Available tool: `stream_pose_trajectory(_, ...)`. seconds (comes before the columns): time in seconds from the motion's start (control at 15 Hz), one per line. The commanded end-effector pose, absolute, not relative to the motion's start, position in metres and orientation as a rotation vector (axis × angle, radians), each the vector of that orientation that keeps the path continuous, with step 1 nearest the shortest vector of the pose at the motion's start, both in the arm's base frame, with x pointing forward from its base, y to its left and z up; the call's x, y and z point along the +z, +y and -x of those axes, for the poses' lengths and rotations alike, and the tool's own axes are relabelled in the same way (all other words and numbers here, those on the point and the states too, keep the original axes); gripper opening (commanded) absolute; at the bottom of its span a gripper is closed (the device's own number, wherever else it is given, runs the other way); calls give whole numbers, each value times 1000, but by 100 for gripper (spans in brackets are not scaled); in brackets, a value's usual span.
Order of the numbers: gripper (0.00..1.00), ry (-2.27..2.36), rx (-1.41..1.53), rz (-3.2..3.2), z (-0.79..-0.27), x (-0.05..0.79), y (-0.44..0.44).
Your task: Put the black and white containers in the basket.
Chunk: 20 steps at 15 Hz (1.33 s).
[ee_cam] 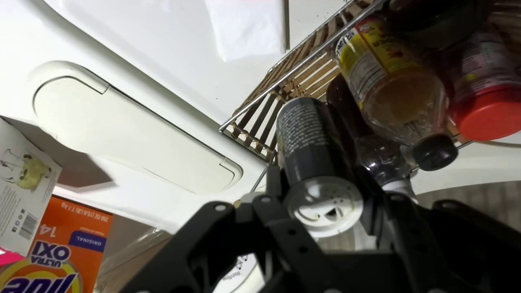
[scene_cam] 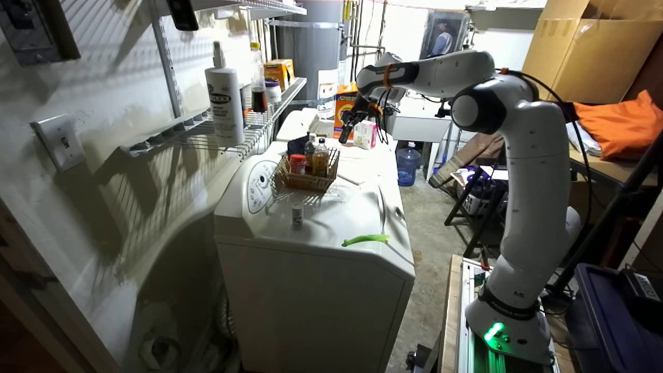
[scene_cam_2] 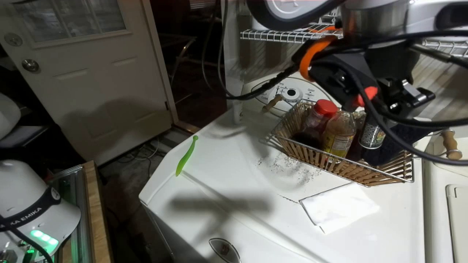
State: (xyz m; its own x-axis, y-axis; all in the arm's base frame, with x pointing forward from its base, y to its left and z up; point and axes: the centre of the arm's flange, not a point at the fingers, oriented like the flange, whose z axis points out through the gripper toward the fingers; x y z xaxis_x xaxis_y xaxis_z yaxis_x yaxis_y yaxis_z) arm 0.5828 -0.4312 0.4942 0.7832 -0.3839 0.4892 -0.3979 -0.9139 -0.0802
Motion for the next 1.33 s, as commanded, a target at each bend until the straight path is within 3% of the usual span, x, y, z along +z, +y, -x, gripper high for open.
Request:
stream_pose_trajectory(0.0, 20, -587, 796, -3030, -620, 483, -466)
stream_pose_trajectory(0.13, 20, -626, 770, -2997, -595, 476, -448)
stream_pose_trajectory(0.2, 45, -628, 765, -2999, -597, 471, -451)
stream_pose_trajectory(0.6, 45, -628, 765, -2998, -596, 471, -450)
stream_pose_trajectory(0.67, 20, -625, 753, -3027, -600, 465, -452)
stream_pose_trajectory(1.27, 20, -159, 833, -3046, -648, 416, -463)
